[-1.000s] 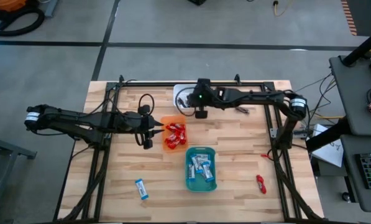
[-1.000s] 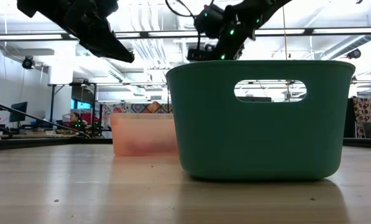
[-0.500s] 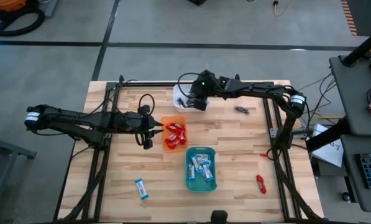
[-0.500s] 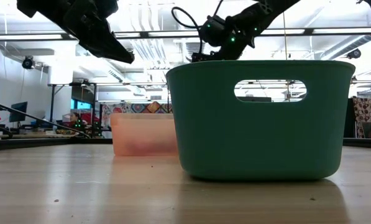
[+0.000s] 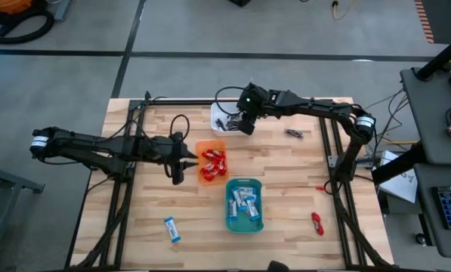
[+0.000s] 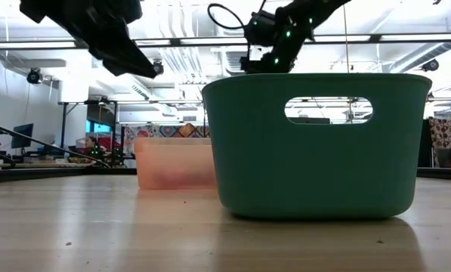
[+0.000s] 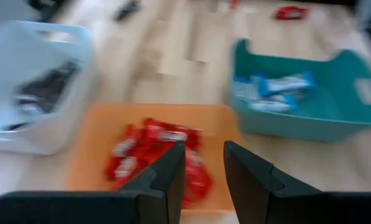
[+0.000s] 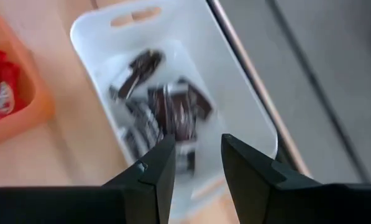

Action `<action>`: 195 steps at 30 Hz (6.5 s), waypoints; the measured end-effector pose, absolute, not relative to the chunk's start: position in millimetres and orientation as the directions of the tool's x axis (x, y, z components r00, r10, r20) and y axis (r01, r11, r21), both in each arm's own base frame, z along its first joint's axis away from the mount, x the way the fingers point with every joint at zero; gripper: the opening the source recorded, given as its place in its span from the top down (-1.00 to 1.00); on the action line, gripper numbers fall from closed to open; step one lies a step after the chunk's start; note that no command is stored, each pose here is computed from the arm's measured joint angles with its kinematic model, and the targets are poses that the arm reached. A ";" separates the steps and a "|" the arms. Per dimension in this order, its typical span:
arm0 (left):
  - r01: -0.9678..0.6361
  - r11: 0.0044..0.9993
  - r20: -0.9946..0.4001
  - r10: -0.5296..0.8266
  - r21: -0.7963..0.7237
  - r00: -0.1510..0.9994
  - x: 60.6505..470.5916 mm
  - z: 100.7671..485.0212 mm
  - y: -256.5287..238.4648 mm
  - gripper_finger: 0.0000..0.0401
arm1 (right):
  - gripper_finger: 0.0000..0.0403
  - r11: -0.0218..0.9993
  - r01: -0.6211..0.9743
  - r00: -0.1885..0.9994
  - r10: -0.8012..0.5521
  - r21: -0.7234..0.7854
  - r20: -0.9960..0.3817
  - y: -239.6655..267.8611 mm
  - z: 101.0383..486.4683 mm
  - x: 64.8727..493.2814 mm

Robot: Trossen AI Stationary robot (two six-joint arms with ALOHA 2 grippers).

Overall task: Sort candy
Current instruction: Put the white chocolate bar into the green bin

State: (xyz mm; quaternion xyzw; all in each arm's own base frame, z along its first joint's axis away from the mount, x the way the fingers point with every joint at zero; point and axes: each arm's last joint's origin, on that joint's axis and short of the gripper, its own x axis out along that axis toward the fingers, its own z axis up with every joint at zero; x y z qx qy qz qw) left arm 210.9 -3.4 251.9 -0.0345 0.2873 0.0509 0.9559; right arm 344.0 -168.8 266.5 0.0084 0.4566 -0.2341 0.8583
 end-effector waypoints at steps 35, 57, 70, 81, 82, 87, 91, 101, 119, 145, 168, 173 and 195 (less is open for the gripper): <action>0.351 0.842 -0.765 -0.527 -0.410 0.371 184.5 204.0 -134.9 0.44 | 0.60 0.964 0.255 0.501 -0.199 -0.076 -0.842 -29.8 311.7 320.1; 0.454 0.889 -0.955 -0.179 -0.055 0.235 195.9 135.3 -170.7 -0.11 | 0.60 0.964 0.254 0.508 -0.199 -0.075 -0.838 -29.7 311.4 320.8; 0.453 0.891 -0.963 -0.133 -0.013 0.234 196.9 128.6 -170.6 0.34 | 0.60 0.964 0.256 0.499 -0.195 -0.072 -0.845 -28.3 307.9 320.2; 0.453 0.891 -0.949 -0.161 -0.022 0.270 195.2 139.3 -168.8 0.66 | 0.64 0.964 0.255 0.469 -0.192 -0.076 -0.862 -28.1 297.6 317.9; 0.453 0.891 -0.947 -0.166 -0.024 0.276 194.2 141.9 -167.9 0.66 | 0.64 0.964 0.255 0.469 -0.192 -0.076 -0.862 -28.1 297.5 317.9; 0.433 0.901 -0.898 -0.184 0.008 0.400 191.8 168.3 -163.0 0.67 | 0.62 0.966 0.245 0.471 -0.190 -0.079 -0.862 -27.4 298.1 317.3; 0.369 0.925 -0.830 -0.136 0.090 0.541 189.6 190.7 -154.7 0.68 | 0.61 0.974 0.209 0.488 -0.182 -0.088 -0.854 -21.6 298.3 318.9; 0.189 0.923 -0.522 0.015 0.336 0.853 199.2 244.8 -127.8 0.68 | 0.59 0.988 -0.002 0.704 -0.107 -0.152 -0.702 12.8 277.6 338.3; 0.072 0.900 -0.207 0.021 0.429 0.978 242.9 232.0 -93.9 0.67 | 0.65 0.937 -0.120 0.973 0.045 -0.327 -0.228 55.0 236.8 336.1; -0.095 0.929 0.015 0.096 0.359 0.995 266.5 214.9 -79.0 0.67 | -0.13 0.927 -0.140 0.985 0.166 -0.349 0.045 58.2 249.9 332.2; -0.109 0.913 0.035 0.104 0.393 0.994 292.3 220.8 -85.6 0.67 | 0.47 0.923 -0.156 0.985 0.170 -0.353 0.010 57.1 246.5 332.6; -0.109 0.928 0.034 0.104 0.356 0.994 292.3 220.7 -85.5 0.63 | 0.47 0.926 -0.156 0.985 0.169 -0.345 0.010 57.1 246.6 332.6; -0.061 0.956 -0.322 0.156 0.287 0.934 257.6 222.6 -72.8 0.11 | 0.41 0.993 -0.114 0.862 0.113 0.028 -0.494 50.9 253.7 323.2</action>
